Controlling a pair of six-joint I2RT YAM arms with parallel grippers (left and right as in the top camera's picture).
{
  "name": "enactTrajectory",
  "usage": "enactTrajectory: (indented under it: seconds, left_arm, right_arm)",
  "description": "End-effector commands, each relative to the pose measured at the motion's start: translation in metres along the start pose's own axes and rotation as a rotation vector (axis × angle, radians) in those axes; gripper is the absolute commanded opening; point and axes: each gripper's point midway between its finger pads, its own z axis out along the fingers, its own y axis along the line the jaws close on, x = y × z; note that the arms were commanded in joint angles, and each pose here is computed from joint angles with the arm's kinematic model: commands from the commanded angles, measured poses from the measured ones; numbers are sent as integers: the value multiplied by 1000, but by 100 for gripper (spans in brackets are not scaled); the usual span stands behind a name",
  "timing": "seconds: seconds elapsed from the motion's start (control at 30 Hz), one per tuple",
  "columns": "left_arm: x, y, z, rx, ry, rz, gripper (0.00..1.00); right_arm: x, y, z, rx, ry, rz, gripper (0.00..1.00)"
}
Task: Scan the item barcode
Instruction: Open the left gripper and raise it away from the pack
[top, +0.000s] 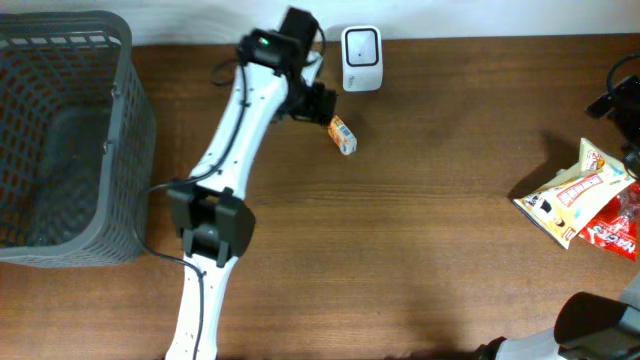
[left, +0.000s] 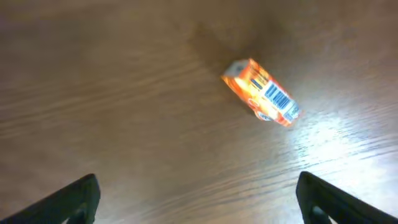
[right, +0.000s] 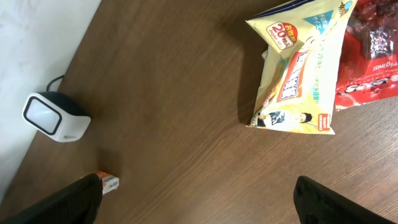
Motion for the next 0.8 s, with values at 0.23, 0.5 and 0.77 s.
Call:
enactTrajectory:
  seconds: [0.23,0.5,0.77]
  left_arm:
    - [-16,50,-102,-77,-188,-90,99]
    - [-10,52,-75,-82,-116,-102,99]
    - [-3,57,-26,-86,-30,-107,96]
  right_arm:
    - [0,0,1,8,-1,-15,98]
    - [0,0,1,8,-1,-15,98]
    - [0,0,1,7,-1,-15,98]
